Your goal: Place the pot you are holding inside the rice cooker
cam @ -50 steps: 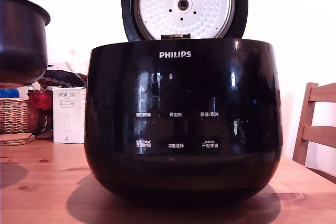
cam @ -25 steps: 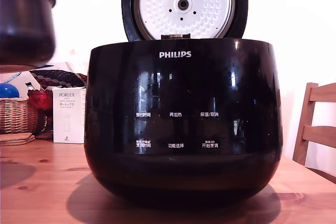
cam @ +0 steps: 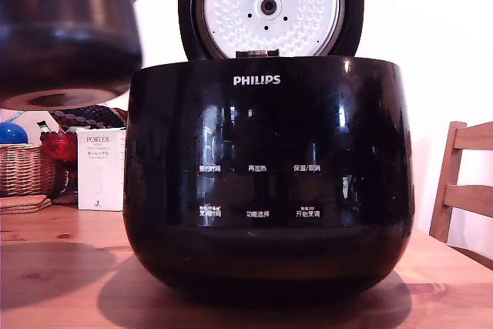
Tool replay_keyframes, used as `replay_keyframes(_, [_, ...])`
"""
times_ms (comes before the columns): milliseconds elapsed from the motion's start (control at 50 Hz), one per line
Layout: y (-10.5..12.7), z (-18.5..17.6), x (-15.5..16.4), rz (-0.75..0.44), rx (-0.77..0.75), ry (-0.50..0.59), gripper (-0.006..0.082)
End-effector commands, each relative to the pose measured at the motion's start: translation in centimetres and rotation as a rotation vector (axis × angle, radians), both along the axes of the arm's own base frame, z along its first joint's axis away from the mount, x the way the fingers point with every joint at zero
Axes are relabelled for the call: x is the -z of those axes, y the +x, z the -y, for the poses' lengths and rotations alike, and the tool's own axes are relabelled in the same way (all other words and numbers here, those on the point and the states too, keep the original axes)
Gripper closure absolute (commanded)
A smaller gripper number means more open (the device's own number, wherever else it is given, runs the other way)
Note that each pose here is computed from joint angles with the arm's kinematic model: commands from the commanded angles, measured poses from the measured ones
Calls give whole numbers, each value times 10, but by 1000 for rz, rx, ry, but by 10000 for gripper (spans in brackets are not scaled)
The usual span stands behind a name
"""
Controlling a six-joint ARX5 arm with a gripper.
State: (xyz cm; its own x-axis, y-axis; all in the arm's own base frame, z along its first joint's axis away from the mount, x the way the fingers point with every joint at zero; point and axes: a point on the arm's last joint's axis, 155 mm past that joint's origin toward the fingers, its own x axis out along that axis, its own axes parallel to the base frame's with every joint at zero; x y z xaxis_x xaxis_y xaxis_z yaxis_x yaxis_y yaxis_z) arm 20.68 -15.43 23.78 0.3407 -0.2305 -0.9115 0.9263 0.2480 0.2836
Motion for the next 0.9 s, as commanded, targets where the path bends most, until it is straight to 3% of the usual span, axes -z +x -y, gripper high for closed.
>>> replay_keyframes(0, [2,10,-29,89,12,-75,791])
replay_keyframes(360, [-10,60,-74,203,148,-218,791])
replay_keyframes(880, [-11,136,-59,176,295,-268,791])
